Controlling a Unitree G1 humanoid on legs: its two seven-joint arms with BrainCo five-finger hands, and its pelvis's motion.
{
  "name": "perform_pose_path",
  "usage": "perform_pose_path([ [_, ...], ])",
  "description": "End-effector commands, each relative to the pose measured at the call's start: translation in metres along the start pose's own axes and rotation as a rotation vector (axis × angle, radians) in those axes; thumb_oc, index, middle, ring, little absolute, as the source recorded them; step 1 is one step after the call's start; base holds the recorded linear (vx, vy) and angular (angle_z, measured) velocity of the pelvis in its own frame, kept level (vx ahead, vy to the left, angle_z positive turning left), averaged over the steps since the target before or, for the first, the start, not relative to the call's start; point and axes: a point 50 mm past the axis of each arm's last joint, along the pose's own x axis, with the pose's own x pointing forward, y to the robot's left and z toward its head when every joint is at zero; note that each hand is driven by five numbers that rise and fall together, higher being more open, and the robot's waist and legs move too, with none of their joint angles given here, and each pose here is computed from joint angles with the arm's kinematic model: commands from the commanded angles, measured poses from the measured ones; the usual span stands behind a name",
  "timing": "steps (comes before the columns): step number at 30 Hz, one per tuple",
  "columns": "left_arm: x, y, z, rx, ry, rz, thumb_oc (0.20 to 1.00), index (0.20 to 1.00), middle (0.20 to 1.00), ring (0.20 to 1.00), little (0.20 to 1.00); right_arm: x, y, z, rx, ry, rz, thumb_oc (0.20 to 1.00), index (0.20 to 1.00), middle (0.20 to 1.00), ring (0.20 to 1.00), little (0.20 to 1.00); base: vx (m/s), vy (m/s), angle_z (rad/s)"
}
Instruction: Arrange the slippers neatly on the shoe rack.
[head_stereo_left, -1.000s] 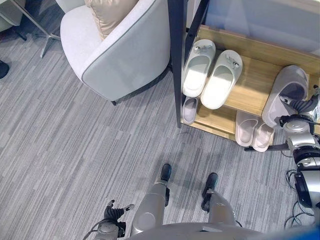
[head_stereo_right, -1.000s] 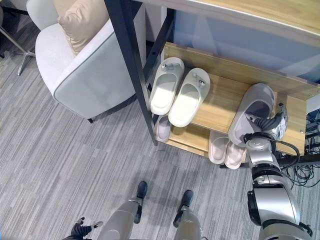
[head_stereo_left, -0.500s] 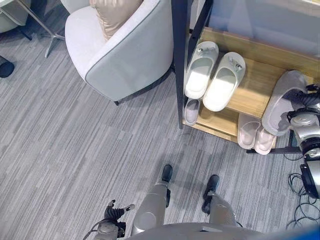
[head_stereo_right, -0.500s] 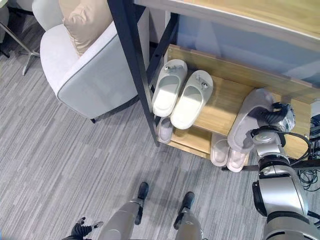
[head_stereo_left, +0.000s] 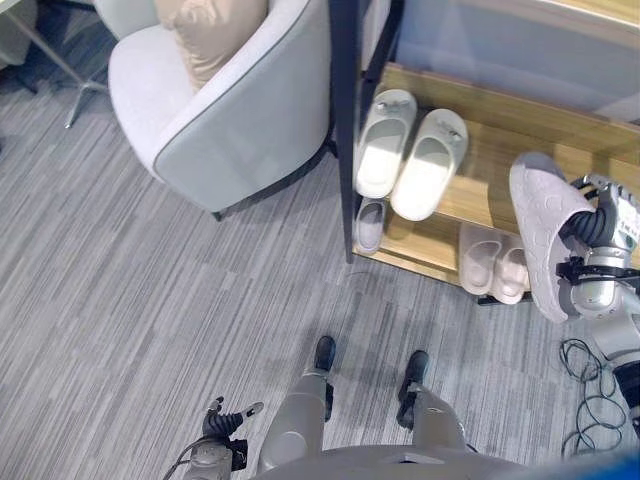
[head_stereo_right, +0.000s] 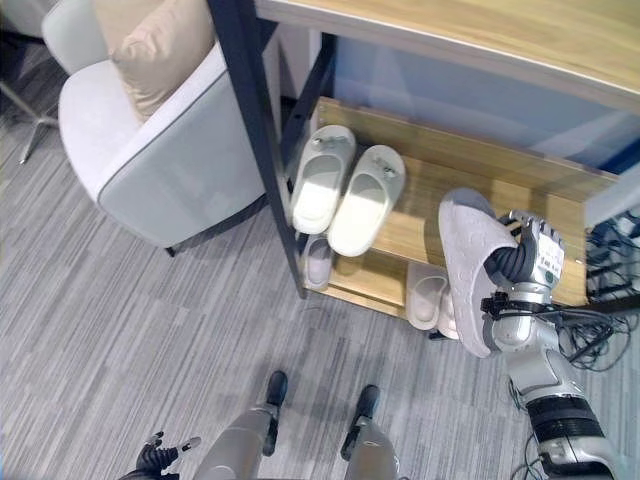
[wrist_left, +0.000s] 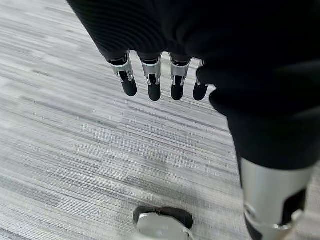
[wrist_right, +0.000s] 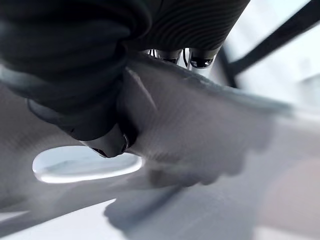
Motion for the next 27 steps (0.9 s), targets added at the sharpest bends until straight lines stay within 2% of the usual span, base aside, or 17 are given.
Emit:
perform_pose_path([
  [1,-0.001,-0.008,-0.003,-0.041,0.036,0.009,1.0,1.0,1.0,1.0,1.0,0.032,-0.021,0.04,-0.01,-0.245,-0.137,0.2,0.2,0.2,0.2,0.2,-0.07,-0.026,-0.34],
  [4,0.001,-0.015,0.014,-0.113,-0.029,0.004,1.0,1.0,1.0,1.0,1.0,-0.005,-0.015,0.026,-0.008,-0.2,-0.103,0.2,0.2,0.2,0.2,0.2,-0.2,-0.024,-0.22],
  [7,0.004,-0.014,0.029,-0.194,-0.072,0.025,1.0,1.0,1.0,1.0,1.0,-0.013,-0.006,0.034,0.064,-0.205,-0.097,0.2,0.2,0.2,0.2,0.2,-0.11,-0.049,-0.03],
  [9,0.007,-0.014,0.042,-0.265,-0.1,0.036,1.0,1.0,1.0,1.0,1.0,-0.008,-0.003,0.048,0.115,-0.25,-0.095,0.2,0.2,0.2,0.2,0.2,-0.13,-0.089,-0.16],
  [10,0.009,-0.015,0.06,-0.375,-0.136,0.046,1.0,1.0,1.0,1.0,1.0,-0.003,-0.005,0.076,0.143,-0.387,-0.097,0.2,0.2,0.2,0.2,0.2,-0.12,-0.088,-0.2],
  [12,0.01,-0.015,0.066,-0.412,-0.149,0.054,1.0,1.0,1.0,1.0,1.0,-0.001,-0.006,0.085,0.146,-0.437,-0.099,0.2,0.2,0.2,0.2,0.2,-0.07,-0.053,-0.1],
  [14,0.011,-0.014,0.098,-0.491,-0.245,0.072,1.0,1.0,1.0,1.0,1.0,0.006,-0.012,0.113,0.176,-0.573,-0.12,0.2,0.2,0.2,0.2,0.2,-0.08,-0.049,-0.03],
  [17,0.009,-0.017,0.114,-0.509,-0.311,0.064,1.0,1.0,1.0,1.0,1.0,0.011,-0.015,0.125,0.203,-0.621,-0.128,0.2,0.2,0.2,0.2,0.2,-0.03,0.004,0.09],
  [20,0.002,-0.017,0.141,-0.581,-0.427,0.056,1.0,1.0,1.0,1.0,1.0,0.022,-0.021,0.159,0.419,-0.681,-0.158,0.2,0.2,0.2,0.2,0.2,0.0,0.047,0.08],
  [24,-0.002,-0.019,0.149,-0.651,-0.455,0.046,1.0,1.0,1.0,1.0,1.0,0.032,-0.019,0.175,0.456,-0.701,-0.174,0.2,0.2,0.2,0.2,0.2,0.11,0.024,0.06],
  [27,-0.004,-0.018,0.151,-0.628,-0.47,0.047,1.0,1.0,1.0,1.0,1.0,0.051,-0.022,0.189,0.486,-0.698,-0.2,0.2,0.2,0.2,0.2,0.2,0.14,0.011,-0.01],
])
